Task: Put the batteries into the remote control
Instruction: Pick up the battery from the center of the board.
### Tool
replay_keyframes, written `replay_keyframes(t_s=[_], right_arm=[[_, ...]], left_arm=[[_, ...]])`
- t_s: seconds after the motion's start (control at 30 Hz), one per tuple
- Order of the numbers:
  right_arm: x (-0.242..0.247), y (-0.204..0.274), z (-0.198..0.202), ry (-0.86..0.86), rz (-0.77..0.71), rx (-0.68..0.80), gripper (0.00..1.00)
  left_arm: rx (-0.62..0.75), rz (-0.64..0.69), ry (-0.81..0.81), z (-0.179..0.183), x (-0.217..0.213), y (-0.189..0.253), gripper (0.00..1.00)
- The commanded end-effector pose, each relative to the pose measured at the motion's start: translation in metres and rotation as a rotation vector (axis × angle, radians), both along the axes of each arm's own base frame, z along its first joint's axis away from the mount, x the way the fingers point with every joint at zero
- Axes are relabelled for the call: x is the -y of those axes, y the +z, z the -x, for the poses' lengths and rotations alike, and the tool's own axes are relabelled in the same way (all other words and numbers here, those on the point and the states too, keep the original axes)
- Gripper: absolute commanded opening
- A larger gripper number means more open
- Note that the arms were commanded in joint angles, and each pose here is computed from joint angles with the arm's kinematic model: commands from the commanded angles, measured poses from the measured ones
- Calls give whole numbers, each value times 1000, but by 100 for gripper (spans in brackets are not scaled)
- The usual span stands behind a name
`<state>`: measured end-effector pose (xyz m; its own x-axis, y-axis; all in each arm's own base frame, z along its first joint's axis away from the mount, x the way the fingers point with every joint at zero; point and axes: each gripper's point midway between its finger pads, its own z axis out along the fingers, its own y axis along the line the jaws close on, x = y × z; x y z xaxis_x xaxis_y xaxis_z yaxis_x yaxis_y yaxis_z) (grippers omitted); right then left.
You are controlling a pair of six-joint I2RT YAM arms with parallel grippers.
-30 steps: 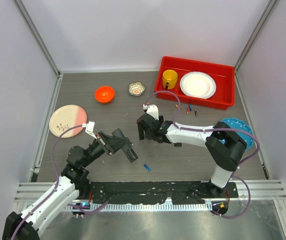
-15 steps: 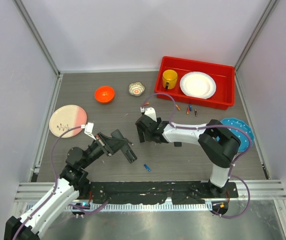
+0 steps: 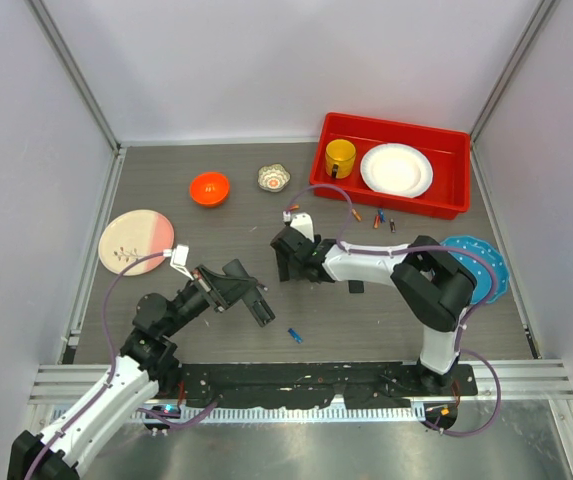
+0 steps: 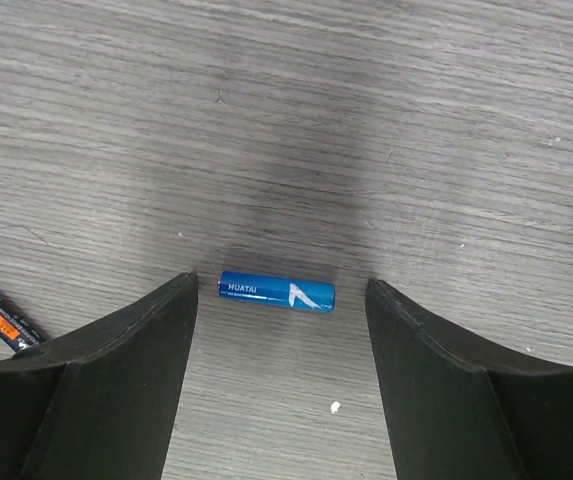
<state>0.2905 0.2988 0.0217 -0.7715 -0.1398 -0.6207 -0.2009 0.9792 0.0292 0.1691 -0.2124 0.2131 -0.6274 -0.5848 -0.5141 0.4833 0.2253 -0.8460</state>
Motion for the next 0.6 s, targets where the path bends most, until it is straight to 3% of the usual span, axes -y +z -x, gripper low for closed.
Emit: replay_keyframes(t_s=[0.0,0.57], right_arm=[[-14,8,-10,-21,-62,20,72],[-8,-4,-2,3,-45,-9,56]], left_arm=[[28,21,4,0,-1,7,0],[17,10,0,-3,1,0,0]])
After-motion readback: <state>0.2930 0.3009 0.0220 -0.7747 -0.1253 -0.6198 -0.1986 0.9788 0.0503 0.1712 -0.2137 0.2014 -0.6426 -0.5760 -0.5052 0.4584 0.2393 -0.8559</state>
